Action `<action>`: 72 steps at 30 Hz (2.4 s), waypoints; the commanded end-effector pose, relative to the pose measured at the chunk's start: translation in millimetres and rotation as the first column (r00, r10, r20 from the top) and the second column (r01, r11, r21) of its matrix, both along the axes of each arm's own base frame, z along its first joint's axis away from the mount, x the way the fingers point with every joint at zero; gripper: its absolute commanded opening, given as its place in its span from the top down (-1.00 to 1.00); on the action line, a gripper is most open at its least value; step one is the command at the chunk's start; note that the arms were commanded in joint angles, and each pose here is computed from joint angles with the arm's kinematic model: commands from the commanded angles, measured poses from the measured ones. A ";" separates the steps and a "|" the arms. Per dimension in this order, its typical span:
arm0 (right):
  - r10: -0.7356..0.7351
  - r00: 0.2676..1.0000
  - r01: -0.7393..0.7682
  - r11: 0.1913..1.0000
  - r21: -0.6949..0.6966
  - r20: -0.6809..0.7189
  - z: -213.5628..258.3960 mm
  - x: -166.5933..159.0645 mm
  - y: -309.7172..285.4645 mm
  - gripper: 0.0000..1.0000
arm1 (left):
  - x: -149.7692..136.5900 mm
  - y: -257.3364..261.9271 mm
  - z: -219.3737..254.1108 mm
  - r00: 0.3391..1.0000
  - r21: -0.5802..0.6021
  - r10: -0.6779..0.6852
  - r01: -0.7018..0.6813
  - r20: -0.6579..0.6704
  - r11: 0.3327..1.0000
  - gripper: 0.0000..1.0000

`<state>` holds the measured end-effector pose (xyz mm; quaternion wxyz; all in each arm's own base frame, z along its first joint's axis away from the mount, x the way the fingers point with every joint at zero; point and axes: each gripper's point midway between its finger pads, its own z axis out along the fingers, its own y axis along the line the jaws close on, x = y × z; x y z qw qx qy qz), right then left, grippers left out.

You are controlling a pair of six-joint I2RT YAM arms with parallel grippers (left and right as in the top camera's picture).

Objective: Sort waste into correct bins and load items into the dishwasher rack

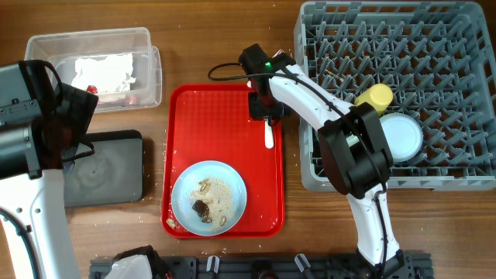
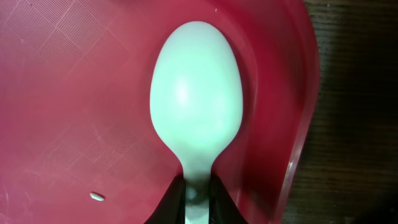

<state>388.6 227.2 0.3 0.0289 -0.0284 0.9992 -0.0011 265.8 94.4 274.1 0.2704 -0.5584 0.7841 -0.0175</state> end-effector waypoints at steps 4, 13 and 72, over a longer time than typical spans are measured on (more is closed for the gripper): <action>-0.028 0.999 0.028 1.000 -0.008 -0.023 4.7 -6.1 -8.6 0.91 | -1.9 3.2 2.8 1.000 0.006 0.025 -0.025 0.010 1.000 -1.00; -0.039 0.973 0.014 0.994 0.111 0.225 117.5 30.2 -36.2 0.91 | -1.9 3.2 2.8 1.000 0.006 0.025 -0.025 0.010 1.000 -1.00; -0.357 0.735 0.139 0.911 0.387 0.576 177.0 123.7 11.9 -0.21 | -1.9 3.2 2.8 1.000 0.006 0.025 -0.025 0.010 1.000 -1.00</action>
